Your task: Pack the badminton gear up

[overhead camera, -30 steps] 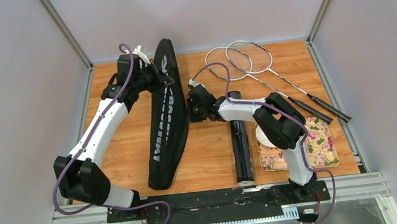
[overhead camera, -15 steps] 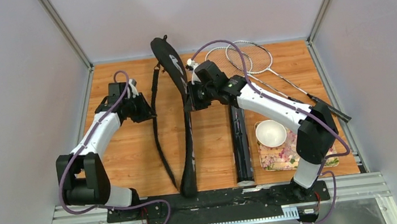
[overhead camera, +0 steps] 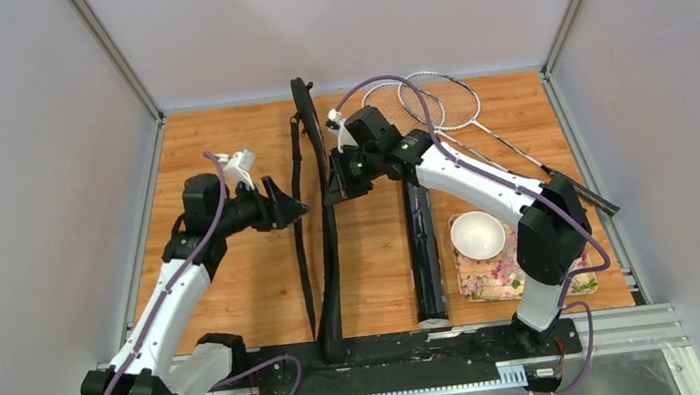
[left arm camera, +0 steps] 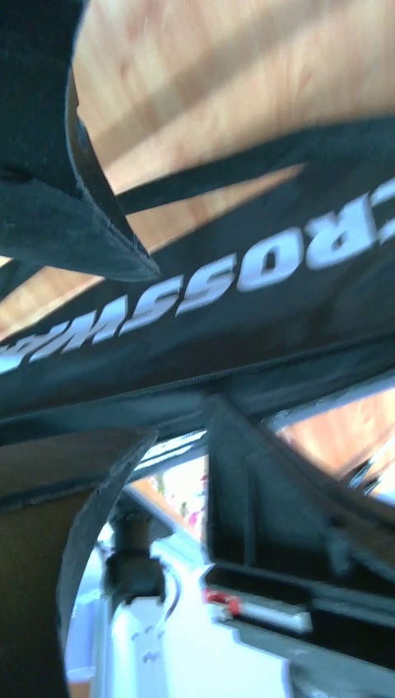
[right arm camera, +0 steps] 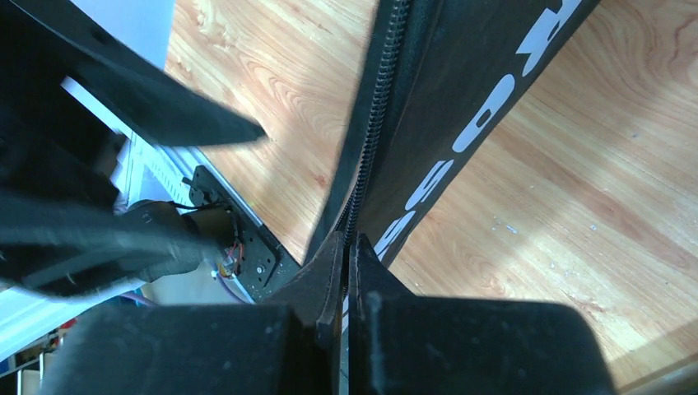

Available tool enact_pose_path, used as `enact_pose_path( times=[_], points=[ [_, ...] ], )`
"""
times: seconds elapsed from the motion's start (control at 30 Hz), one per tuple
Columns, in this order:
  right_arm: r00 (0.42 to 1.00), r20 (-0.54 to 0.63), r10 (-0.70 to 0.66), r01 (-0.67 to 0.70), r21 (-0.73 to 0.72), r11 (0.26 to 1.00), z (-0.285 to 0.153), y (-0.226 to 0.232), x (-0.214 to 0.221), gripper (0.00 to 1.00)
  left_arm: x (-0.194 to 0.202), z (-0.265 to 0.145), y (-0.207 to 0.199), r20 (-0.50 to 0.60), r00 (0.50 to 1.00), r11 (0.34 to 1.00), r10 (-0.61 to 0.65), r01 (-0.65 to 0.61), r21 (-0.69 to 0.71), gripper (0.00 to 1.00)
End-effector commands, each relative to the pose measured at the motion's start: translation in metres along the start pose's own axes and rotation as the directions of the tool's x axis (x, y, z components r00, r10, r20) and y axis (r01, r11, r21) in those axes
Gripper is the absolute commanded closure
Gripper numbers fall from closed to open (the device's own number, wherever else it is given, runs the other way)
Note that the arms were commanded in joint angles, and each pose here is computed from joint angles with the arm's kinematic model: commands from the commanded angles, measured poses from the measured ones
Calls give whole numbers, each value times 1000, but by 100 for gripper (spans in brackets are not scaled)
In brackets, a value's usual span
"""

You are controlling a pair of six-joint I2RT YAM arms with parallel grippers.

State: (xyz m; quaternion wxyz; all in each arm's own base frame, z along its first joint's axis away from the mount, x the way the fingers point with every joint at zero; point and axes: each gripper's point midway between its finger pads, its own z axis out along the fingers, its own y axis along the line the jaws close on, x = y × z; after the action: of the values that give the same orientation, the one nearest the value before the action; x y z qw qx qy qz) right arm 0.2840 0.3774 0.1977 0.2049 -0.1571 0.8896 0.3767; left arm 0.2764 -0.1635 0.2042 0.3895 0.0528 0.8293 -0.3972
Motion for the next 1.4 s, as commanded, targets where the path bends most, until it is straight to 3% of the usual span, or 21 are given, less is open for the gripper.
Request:
enact_pose_path(
  times=[0.0,0.13,0.23,0.4,0.47,0.57,0.67,0.8,1.03,1.1,1.13,1.2,1.27,1.37],
  points=[
    [999,43,-17,22,-104,994,-6,20,-17,100,25,10,-40,0,998,980,65,-64,188,22],
    [999,42,-11,16,-124,992,-9,23,-17,100,39,20,-43,-12,993,980,114,-111,164,20],
    [999,42,-10,15,-129,992,-10,24,-16,100,45,27,-35,-35,992,987,120,-115,108,28],
    [999,36,-5,10,-149,989,-11,27,-14,100,56,32,-25,-73,991,992,113,-109,57,55],
    [999,35,-5,10,-151,989,-11,27,-14,100,57,31,-22,-75,990,993,118,-115,42,62],
    [1000,28,-6,10,-157,988,-9,27,-13,100,56,32,-16,-67,990,993,122,-122,4,61],
    [1000,21,-6,9,-167,986,-5,28,-14,100,53,37,-10,-60,991,991,120,-123,-47,47],
    [1000,9,0,2,-177,984,0,29,-15,100,45,49,1,-39,991,982,125,-129,-137,38],
    [1000,-13,12,-14,-188,982,8,25,-12,100,15,69,24,30,985,937,172,-154,-314,35],
    [1000,-15,10,-12,-179,984,10,19,-11,100,10,72,27,15,980,925,197,-181,-334,48],
    [1000,-21,13,-17,-170,985,12,13,-10,100,0,72,27,31,977,915,210,-186,-358,71],
    [1000,-27,14,-18,-144,989,13,-2,-11,100,-6,66,36,33,974,889,225,-191,-417,97],
    [999,-39,-11,8,-87,996,14,-17,-10,100,-8,57,40,45,972,873,230,-186,-451,100],
    [993,-20,-113,115,96,989,14,-50,-22,100,-5,36,44,151,971,874,187,-95,-477,100]
  ],
)
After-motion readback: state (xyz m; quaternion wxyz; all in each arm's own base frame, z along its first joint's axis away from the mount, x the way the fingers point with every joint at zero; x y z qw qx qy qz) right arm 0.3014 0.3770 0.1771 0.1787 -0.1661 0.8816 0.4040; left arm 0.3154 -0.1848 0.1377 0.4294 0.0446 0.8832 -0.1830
